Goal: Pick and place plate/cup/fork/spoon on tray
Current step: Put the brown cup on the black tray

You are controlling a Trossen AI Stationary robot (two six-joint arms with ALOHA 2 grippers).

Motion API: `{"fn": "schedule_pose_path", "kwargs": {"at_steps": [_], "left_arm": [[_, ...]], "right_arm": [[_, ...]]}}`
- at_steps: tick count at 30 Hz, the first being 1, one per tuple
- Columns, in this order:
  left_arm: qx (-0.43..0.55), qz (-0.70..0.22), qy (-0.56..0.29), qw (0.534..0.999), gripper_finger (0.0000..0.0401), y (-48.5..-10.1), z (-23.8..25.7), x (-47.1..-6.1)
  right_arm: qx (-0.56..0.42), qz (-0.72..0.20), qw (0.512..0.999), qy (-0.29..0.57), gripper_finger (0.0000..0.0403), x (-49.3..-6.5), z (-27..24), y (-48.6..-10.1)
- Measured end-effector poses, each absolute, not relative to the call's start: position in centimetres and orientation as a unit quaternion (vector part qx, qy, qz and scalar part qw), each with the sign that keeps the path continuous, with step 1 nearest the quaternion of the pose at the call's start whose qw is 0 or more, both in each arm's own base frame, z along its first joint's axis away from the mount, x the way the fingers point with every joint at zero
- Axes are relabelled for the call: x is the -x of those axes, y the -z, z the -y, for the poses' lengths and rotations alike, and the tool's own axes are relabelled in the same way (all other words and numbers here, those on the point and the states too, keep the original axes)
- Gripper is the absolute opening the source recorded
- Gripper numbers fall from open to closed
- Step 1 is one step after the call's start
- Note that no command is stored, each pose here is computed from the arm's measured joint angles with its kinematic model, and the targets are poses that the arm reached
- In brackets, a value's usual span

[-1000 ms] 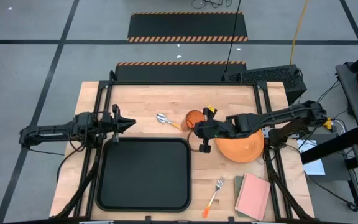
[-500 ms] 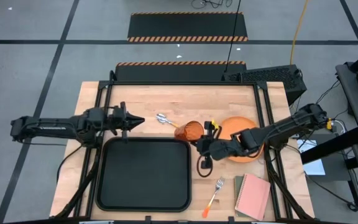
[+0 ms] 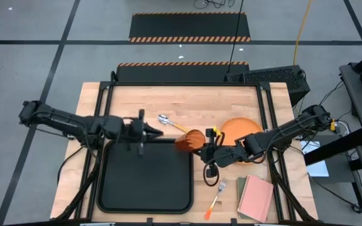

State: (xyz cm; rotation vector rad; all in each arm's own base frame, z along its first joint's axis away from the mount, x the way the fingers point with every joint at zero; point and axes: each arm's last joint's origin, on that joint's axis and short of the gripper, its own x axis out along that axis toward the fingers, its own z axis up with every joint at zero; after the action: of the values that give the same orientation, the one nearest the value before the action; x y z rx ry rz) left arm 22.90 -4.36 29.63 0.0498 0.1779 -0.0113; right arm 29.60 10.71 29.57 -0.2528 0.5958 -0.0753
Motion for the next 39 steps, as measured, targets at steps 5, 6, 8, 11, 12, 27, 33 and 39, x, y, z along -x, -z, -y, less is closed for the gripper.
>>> {"fn": "schedule_pose_path", "kwargs": {"at_steps": [5, 6, 8, 11, 12, 27, 33, 39], "left_arm": [[-0.056, -0.118, 0.035, 0.991, 0.0081, -31.7, 7.2, -26.1], [-0.063, -0.13, 0.034, 0.989, 0.0095, -32.2, 7.7, -26.7], [-0.087, -0.158, 0.032, 0.983, 0.0122, -33.2, 8.5, -27.9], [-0.112, -0.192, 0.037, 0.974, 0.0157, -34.6, 9.7, -29.5], [-0.119, -0.198, 0.041, 0.972, 0.0166, -35.1, 10.2, -30.0], [-0.234, -0.315, 0.093, 0.915, 0.0196, -33.8, 13.2, -34.4], [-0.261, -0.315, 0.1, 0.907, 0.0196, -33.3, 13.2, -35.0], [-0.262, -0.336, 0.142, 0.894, 0.0196, -31.9, 12.0, -36.2]], "right_arm": [[0.108, -0.302, 0.947, -0.02, 0.0001, -29.6, -11.1, -29.4], [0.106, -0.302, 0.947, -0.027, 0.0002, -29.6, -11.1, -29.4], [0.104, -0.305, 0.946, -0.036, 0.0003, -29.6, -11.2, -29.4], [0.104, -0.307, 0.945, -0.036, 0.0004, -29.6, -11.1, -29.4], [0.104, -0.307, 0.945, -0.036, 0.0004, -29.5, -11.1, -29.3], [0.093, -0.313, 0.94, -0.097, 0.0006, -29.2, -12.2, -29.3], [0.095, -0.305, 0.942, -0.099, 0.0006, -29.2, -12.2, -28.6], [0.106, -0.307, 0.939, -0.111, 0.0006, -29.2, -12.0, -28.3]]}}
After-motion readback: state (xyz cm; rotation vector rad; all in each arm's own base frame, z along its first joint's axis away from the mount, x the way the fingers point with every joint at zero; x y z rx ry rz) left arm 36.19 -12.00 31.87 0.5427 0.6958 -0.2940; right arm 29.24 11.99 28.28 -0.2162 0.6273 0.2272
